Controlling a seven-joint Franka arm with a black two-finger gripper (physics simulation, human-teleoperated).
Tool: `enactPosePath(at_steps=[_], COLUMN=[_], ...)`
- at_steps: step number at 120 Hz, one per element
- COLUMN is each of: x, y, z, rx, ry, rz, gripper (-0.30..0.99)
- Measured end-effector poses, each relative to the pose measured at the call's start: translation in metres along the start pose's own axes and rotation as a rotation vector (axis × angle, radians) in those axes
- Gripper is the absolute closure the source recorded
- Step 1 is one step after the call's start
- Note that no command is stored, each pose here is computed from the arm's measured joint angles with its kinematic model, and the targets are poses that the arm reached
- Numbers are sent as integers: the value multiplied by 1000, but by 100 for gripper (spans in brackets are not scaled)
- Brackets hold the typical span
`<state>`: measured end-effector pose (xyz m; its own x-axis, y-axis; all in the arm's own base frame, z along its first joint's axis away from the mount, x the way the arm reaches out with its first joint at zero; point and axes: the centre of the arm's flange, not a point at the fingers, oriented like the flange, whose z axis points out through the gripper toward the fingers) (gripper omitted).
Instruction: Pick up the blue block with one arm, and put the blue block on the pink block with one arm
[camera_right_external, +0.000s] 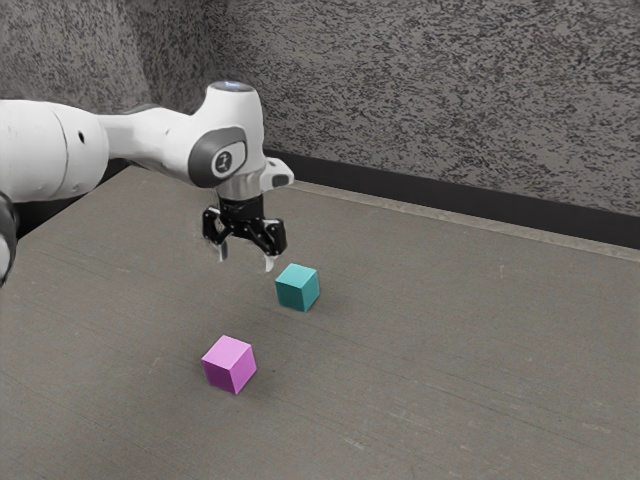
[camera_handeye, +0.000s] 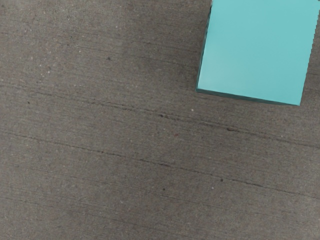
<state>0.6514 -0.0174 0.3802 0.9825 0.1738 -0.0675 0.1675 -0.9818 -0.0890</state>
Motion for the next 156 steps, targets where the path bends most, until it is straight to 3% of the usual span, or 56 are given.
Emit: enactPosePath(at_steps=[13, 23, 35, 79, 156], x=[27, 43, 47, 64, 70], y=[4, -9, -10, 14, 31], z=[2, 10, 11, 38, 71], rx=[-38, -96, -122, -84, -111], ry=[60, 71, 86, 194, 165], rz=[47, 67, 111, 376, 319], gripper=[0, 0, 0, 0, 0])
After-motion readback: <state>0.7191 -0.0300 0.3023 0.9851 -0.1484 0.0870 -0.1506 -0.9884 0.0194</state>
